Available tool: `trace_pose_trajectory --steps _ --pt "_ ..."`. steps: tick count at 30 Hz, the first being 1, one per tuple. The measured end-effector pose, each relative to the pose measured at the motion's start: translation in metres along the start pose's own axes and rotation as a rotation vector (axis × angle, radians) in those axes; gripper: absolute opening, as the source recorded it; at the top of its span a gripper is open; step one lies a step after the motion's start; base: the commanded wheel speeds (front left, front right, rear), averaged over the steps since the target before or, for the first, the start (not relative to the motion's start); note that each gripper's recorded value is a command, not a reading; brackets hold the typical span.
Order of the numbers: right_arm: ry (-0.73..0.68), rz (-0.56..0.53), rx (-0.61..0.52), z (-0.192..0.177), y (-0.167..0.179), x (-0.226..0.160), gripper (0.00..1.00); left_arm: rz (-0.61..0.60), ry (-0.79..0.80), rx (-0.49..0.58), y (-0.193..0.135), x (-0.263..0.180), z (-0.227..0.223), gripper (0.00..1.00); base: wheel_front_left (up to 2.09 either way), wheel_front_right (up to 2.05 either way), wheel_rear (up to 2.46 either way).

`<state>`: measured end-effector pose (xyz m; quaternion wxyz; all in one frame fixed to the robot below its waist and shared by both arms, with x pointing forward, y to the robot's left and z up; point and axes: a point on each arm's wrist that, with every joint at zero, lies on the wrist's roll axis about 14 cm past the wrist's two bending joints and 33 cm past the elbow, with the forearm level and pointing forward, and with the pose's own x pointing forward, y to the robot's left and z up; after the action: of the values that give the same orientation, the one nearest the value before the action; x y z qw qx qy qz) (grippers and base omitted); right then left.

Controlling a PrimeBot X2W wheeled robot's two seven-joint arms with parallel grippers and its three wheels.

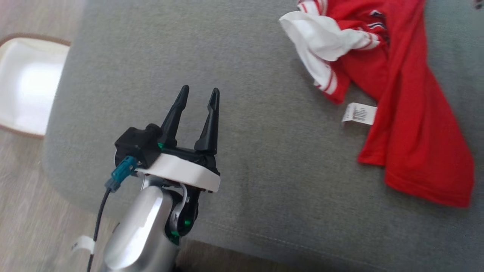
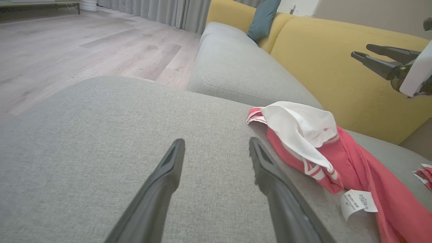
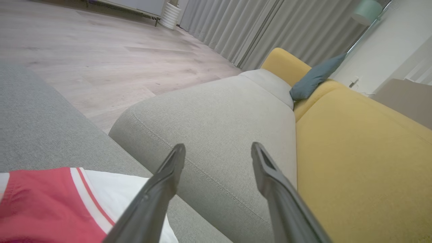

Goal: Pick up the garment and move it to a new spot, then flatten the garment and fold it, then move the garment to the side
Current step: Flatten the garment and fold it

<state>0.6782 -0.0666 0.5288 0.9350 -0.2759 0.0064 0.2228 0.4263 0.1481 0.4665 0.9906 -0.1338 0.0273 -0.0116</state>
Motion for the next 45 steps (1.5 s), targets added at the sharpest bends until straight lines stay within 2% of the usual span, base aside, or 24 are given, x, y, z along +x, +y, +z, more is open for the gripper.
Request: trace_pose_trajectory --steps 6,10,20,25,31,34,39,45 --pt "-0.053 -0.040 0.023 0.010 -0.014 -0.018 1.00 -0.047 -0.015 0.002 -0.015 0.006 0.003 1.00 0.00 0.00 0.00" --pt "-0.119 -0.054 0.038 0.031 -0.018 -0.032 1.00 -0.068 -0.043 0.003 -0.022 0.009 0.012 1.00 0.00 0.00 0.00" --pt "-0.250 -0.064 0.170 0.056 0.004 -0.089 1.00 -0.118 -0.105 -0.005 -0.042 0.003 0.034 1.00 0.00 0.00 0.00" --pt "-0.295 -0.058 0.267 0.054 0.036 -0.132 1.00 -0.135 -0.113 -0.006 -0.050 -0.010 0.037 1.00 0.00 0.00 0.00" --pt "-0.234 -0.033 0.391 0.026 0.097 -0.184 1.00 -0.132 -0.131 -0.006 -0.050 -0.022 0.044 1.00 0.00 0.00 0.00" --pt "-0.184 -0.035 0.442 0.012 0.116 -0.203 1.00 -0.130 -0.125 -0.003 -0.050 -0.025 0.041 1.00 0.00 0.00 0.00" --pt "-0.074 0.028 0.462 -0.014 0.155 -0.222 1.00 -0.125 -0.108 0.000 -0.048 -0.027 0.035 1.00 0.00 0.00 0.00" --pt "0.022 0.097 0.435 -0.036 0.180 -0.218 1.00 -0.120 -0.079 0.001 -0.046 -0.024 0.025 1.00 0.00 0.00 0.00"
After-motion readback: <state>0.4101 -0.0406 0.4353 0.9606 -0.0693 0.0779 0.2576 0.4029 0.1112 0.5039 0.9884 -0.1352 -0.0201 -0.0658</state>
